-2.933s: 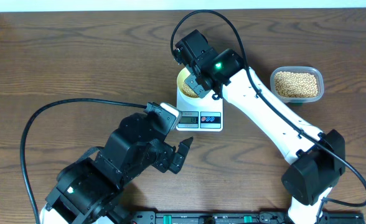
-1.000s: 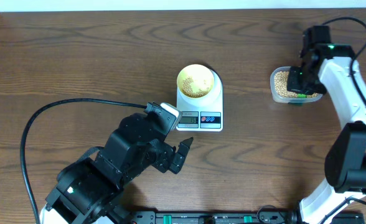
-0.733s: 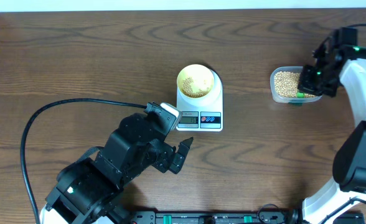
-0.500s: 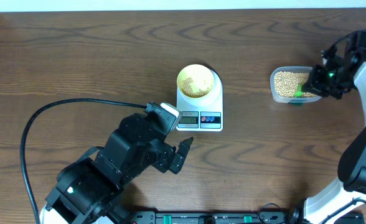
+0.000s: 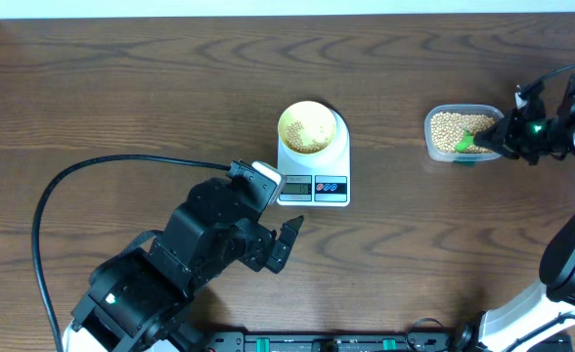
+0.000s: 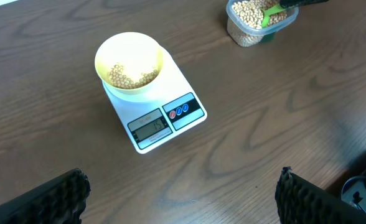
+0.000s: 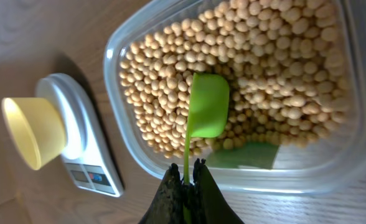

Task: Scoop item into bowl and weigh 50g on scale
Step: 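Return scoop with right gripper to the tub and scoop more beans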

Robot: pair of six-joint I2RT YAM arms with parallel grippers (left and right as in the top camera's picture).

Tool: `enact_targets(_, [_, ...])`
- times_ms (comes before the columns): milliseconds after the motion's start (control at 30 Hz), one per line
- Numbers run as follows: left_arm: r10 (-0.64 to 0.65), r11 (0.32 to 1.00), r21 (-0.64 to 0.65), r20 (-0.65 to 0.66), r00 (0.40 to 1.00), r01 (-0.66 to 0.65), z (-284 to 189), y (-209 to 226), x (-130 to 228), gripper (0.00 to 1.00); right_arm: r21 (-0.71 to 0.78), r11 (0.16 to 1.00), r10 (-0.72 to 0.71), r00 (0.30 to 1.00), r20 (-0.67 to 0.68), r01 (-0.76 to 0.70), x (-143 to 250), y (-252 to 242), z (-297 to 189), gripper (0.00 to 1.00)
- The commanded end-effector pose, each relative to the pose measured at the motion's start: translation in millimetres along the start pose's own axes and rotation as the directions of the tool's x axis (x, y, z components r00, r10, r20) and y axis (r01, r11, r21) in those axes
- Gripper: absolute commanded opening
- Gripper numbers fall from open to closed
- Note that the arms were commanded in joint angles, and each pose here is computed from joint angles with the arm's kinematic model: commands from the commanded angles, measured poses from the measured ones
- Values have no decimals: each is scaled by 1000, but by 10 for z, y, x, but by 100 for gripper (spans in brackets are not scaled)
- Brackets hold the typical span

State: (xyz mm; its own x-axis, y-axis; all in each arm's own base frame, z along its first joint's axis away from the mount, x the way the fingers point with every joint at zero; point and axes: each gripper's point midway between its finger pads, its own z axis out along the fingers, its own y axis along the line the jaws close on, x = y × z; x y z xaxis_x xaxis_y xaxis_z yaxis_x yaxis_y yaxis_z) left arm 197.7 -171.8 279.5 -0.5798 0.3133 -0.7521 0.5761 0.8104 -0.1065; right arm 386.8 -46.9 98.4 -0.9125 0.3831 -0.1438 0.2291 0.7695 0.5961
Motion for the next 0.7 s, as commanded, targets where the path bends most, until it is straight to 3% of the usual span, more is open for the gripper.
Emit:
enact_targets(0, [-4, 1000, -3, 9, 1000, 4, -19, 7, -27, 98, -123, 992, -11, 1000, 4, 11, 29, 138, -4, 1])
enact_targets(433, [-4, 1000, -3, 9, 1000, 4, -19, 7, -28, 98, -181, 981, 81, 994, 70, -67, -23, -158, -161, 1])
enact_targets(667, [-4, 1000, -3, 9, 1000, 4, -19, 7, -28, 98, -320, 947, 77, 987, 142, -28, -111, -136, -406, 1])
